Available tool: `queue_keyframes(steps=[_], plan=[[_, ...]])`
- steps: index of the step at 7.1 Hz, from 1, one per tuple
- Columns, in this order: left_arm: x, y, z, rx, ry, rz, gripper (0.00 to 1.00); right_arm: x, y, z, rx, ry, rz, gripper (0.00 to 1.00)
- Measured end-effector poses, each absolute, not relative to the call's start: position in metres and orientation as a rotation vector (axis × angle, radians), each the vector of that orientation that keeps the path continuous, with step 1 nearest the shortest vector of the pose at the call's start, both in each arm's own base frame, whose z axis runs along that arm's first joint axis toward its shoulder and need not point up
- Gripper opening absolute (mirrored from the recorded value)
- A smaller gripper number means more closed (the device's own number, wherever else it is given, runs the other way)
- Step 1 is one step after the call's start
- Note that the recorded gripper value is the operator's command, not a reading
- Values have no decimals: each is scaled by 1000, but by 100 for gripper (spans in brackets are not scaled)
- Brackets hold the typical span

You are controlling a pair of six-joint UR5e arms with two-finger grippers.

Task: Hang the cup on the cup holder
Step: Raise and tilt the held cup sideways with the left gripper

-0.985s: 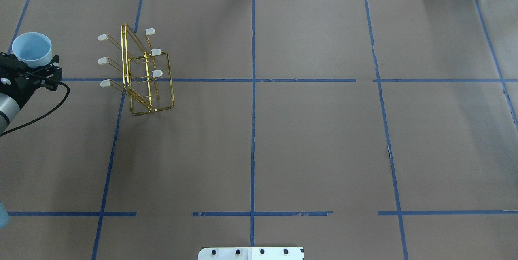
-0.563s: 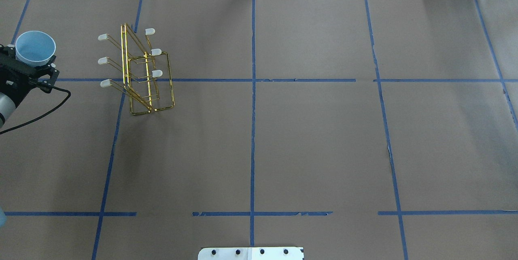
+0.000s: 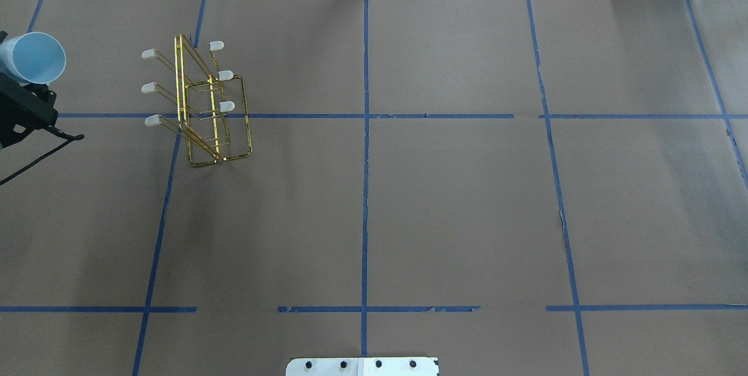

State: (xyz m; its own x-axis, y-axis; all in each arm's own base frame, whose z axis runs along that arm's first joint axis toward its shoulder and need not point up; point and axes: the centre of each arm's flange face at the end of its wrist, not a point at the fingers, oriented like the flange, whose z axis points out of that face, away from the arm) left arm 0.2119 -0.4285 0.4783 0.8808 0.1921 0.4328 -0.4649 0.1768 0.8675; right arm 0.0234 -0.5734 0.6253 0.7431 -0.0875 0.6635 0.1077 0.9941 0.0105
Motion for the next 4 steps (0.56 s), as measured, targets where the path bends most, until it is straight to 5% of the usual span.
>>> queue_keyframes(steps=[4], plan=[[216,-412,456,1209,-765,620,0,23,-573,625,-29,-725,-107,100]])
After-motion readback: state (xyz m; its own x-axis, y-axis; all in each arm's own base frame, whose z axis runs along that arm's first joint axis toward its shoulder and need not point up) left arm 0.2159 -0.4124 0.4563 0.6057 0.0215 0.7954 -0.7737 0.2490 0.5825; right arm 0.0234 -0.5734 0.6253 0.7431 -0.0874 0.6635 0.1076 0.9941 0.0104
